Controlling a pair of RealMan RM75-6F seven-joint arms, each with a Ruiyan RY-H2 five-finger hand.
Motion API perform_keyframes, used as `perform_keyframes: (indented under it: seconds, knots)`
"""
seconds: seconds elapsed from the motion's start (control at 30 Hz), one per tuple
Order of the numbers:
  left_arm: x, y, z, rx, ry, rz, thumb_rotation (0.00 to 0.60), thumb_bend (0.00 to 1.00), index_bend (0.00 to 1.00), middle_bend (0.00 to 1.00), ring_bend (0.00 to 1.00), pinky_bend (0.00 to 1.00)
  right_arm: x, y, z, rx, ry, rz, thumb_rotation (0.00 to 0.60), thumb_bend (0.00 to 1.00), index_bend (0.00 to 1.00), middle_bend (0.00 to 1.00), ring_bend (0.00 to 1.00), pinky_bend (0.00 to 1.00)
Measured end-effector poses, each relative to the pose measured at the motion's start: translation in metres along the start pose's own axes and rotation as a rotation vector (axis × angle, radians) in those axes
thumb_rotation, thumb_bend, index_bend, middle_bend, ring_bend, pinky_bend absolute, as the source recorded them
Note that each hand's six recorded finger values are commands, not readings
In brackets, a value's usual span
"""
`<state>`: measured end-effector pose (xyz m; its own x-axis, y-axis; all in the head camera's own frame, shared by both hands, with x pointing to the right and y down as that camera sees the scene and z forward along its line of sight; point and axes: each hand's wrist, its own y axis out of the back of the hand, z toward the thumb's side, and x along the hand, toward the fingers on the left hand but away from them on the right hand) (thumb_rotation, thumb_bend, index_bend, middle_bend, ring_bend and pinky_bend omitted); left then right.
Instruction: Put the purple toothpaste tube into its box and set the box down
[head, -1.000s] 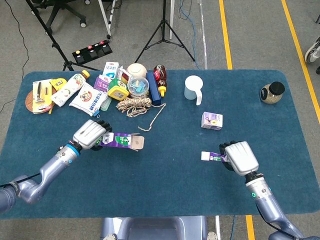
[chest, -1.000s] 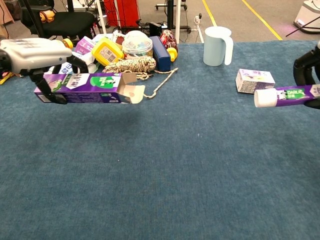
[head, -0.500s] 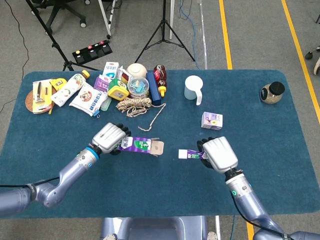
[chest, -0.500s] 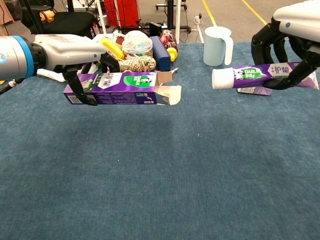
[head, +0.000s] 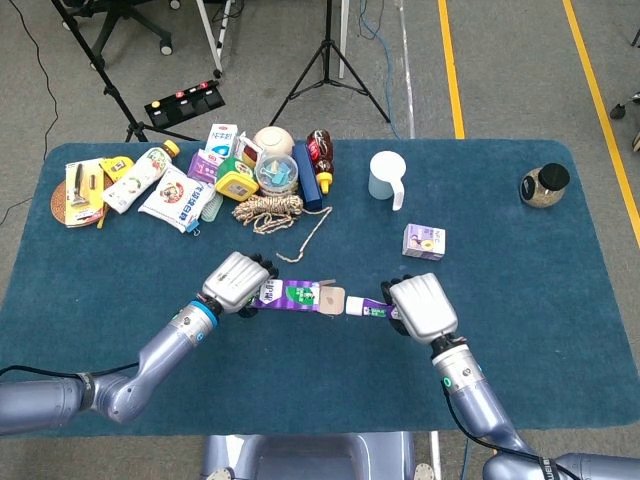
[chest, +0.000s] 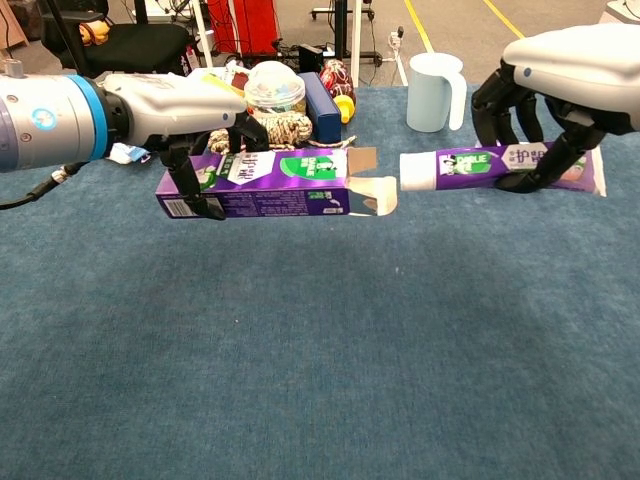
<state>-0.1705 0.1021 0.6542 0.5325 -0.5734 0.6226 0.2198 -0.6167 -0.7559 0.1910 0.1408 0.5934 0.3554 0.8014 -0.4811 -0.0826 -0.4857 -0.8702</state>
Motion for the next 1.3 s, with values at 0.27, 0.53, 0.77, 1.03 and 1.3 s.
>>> perform_keyframes:
  seconds: [0.27, 0.53, 0.77, 1.03, 1.3]
  knots:
    - [0.003, -0.002, 0.009, 0.004, -0.006, -0.008, 0.6, 0.23, 0.42, 0.34, 0.27, 0.51, -0.004, 0.0, 0.008, -0.009, 0.002, 0.0, 0.6, 0.46, 0.62, 0.61, 0.59, 0.69]
    - [0.007, -0.004, 0.019, -0.024, -0.015, -0.013, 0.6, 0.23, 0.42, 0.34, 0.27, 0.51, -0.005, -0.009, 0.013, -0.017, 0.005, 0.014, 0.6, 0.46, 0.62, 0.61, 0.59, 0.69]
    - [0.012, 0.001, 0.034, -0.045, -0.041, -0.006, 0.6, 0.23, 0.42, 0.34, 0.27, 0.51, -0.007, -0.013, 0.022, -0.03, 0.02, 0.018, 0.6, 0.46, 0.62, 0.61, 0.59, 0.69]
    - [0.013, -0.001, 0.04, -0.07, -0.044, -0.016, 0.6, 0.23, 0.42, 0.34, 0.27, 0.51, -0.007, -0.014, 0.025, -0.01, 0.024, 0.014, 0.6, 0.47, 0.62, 0.61, 0.59, 0.7]
    - [0.013, -0.001, 0.04, -0.044, -0.031, -0.023, 0.6, 0.23, 0.42, 0.34, 0.27, 0.51, -0.008, -0.013, 0.025, 0.079, 0.01, -0.01, 0.6, 0.48, 0.62, 0.61, 0.59, 0.71]
